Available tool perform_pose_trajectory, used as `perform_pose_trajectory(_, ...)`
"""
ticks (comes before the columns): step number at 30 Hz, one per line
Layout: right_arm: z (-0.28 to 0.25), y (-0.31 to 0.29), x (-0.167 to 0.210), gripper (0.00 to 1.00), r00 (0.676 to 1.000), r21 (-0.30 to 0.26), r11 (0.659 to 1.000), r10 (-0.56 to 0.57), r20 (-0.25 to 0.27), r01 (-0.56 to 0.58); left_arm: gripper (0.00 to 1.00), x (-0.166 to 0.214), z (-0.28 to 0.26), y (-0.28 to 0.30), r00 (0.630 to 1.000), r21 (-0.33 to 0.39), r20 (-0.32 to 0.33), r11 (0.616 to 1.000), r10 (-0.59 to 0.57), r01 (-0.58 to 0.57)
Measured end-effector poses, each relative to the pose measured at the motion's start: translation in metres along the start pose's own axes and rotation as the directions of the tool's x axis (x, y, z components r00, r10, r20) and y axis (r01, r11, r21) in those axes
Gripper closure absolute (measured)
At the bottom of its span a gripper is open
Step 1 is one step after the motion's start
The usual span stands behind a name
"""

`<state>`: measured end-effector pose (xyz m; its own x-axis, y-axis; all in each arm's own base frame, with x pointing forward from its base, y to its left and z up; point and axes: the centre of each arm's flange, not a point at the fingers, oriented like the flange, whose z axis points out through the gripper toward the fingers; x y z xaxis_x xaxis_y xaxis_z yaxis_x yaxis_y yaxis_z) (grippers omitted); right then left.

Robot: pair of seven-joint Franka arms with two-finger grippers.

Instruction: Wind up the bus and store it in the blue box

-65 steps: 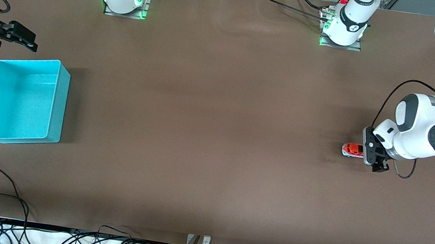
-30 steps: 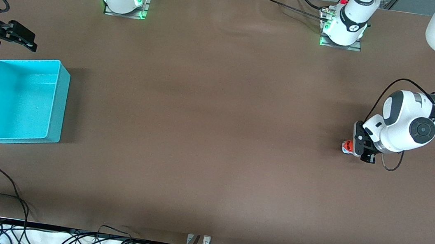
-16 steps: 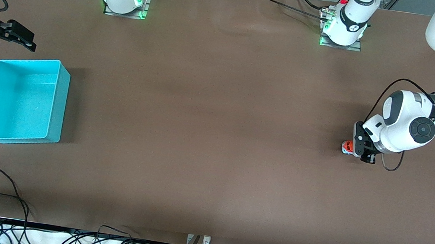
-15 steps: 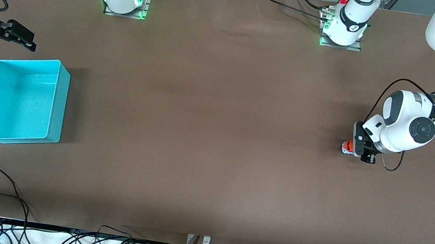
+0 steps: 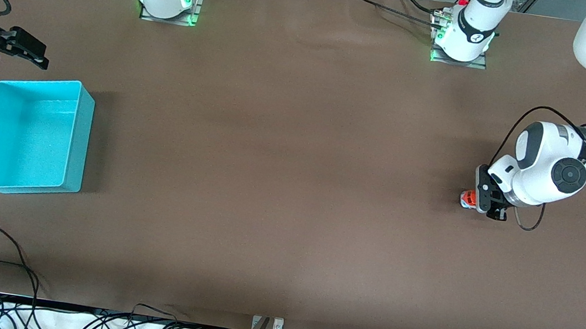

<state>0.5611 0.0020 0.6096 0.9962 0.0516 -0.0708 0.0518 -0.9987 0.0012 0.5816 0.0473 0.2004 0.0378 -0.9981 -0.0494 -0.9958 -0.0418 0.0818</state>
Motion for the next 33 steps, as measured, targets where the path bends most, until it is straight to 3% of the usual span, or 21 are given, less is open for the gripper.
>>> perform_pose_trajectory(19, 0.000, 0.000, 0.000, 0.00, 1.000, 0.000, 1.000, 0.000, -0.001, 0.000, 0.49, -0.008, 0.000, 0.000, 1.000, 0.001, 0.023, 1.000, 0.007, -0.007)
perform_pose_trajectory(33, 0.000, 0.000, 0.000, 0.00, 1.000, 0.000, 1.000, 0.000, -0.001, 0.000, 0.49, -0.063, 0.003, 0.003, 0.997, 0.013, 0.070, 1.000, -0.019, 0.018)
